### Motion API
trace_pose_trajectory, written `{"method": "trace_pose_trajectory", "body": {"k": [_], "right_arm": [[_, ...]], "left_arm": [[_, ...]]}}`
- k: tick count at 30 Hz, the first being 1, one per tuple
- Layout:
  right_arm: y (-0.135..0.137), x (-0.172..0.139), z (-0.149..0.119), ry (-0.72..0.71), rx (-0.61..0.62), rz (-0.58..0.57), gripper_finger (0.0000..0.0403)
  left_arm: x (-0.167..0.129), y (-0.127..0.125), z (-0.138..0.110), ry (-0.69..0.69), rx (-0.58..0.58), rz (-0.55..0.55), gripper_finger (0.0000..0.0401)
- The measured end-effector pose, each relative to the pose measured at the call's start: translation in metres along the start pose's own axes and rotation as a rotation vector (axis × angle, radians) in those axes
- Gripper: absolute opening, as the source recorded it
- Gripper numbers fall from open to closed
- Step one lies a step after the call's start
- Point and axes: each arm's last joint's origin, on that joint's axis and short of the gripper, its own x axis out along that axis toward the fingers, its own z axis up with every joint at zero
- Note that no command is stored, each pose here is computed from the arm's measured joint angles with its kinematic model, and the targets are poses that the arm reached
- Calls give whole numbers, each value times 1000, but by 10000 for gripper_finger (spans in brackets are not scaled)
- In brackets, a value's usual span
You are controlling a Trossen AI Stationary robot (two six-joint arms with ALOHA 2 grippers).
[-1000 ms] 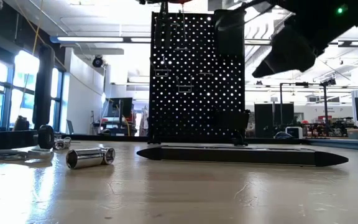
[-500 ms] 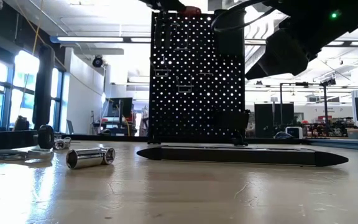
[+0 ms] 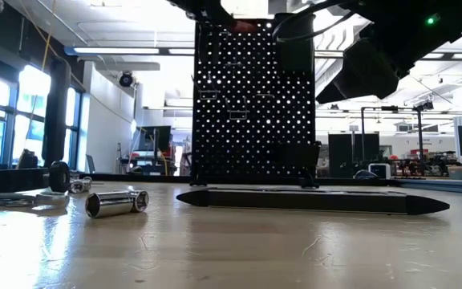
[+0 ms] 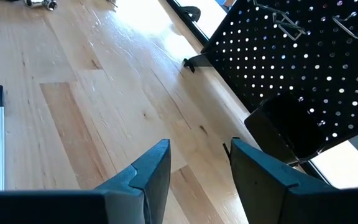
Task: Hang tools onto peg board
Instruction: Hang the allen wrench on the peg board
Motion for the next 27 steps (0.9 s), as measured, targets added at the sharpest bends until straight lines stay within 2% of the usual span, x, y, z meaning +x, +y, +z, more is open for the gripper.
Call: {"method": "trace_pose_trajectory", "body": {"k": [6, 16, 27], "right_arm": [[0, 0, 0, -2, 6, 2, 158], [1, 0, 1, -1, 13, 8, 158], [1, 0, 1, 0, 12, 9, 158]], "left_arm": [[3, 7, -8, 48, -35, 17, 35], [12, 0, -17, 100, -47, -13, 39], [17, -3, -22, 134, -78, -9, 64]]}}
